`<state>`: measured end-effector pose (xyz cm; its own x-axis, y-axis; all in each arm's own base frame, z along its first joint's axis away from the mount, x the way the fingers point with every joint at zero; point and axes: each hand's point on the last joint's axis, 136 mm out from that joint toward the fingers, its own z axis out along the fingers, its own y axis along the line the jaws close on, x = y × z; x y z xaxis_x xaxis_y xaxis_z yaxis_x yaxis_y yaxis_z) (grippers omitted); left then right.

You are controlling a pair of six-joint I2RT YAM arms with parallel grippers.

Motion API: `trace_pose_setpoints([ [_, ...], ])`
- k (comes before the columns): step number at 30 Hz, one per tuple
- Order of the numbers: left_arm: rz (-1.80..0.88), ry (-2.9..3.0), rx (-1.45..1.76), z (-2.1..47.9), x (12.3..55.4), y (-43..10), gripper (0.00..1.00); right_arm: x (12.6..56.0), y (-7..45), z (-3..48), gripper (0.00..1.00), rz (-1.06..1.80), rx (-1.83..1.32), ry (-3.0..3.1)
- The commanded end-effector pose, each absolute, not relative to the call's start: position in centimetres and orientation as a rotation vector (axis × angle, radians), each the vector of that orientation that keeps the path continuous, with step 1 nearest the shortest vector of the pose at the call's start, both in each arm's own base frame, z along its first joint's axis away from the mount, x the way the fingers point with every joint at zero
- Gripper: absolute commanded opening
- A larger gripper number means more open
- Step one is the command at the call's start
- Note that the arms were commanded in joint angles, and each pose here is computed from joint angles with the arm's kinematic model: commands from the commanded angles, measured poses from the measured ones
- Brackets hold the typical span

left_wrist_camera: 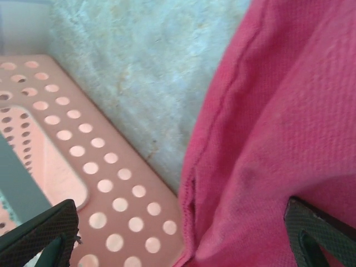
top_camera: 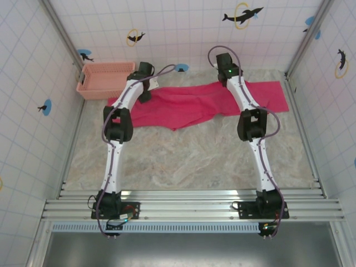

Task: Roll up the long pants

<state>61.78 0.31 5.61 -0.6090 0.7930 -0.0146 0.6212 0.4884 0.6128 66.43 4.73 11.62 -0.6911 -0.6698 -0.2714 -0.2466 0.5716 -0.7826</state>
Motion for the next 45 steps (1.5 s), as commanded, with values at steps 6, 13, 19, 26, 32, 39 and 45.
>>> trace_pose_setpoints([
  [6, 1.118, 2.474, 0.975, 9.4, 60.0, 3.4, 0.97, 66.6, 0.9, 18.1, 0.93, -1.034, -0.353, 2.173],
  [13, 1.153, 2.603, 0.81, 11.2, 55.6, 4.8, 0.97, 59.7, -8.8, 17.1, 0.88, -0.811, 0.094, 2.462],
  [19, 1.151, 2.76, 0.748, 8.0, 51.5, 5.4, 0.97, 54.5, -15.7, 14.4, 0.83, -0.64, 0.401, 2.608],
  [26, 1.009, 2.777, 0.741, 8.2, 50.3, 3.7, 0.97, 53.3, -15.8, 9.0, 0.77, -0.274, 0.642, 2.709],
  [32, 0.965, 2.824, 0.806, 6.0, 50.7, 2.8, 0.97, 53.7, -11.6, 3.8, 0.71, -0.052, 0.739, 2.753],
  [39, 0.887, 2.844, 0.812, 5.5, 51.1, 1.7, 0.97, 53.1, -8.5, 1.0, 0.69, 0.044, 0.78, 2.764],
  [45, 0.856, 2.86, 0.837, 4.9, 50.8, 0.8, 0.97, 53.3, -8.1, 0.7, 0.59, 0.07, 0.791, 2.752],
])
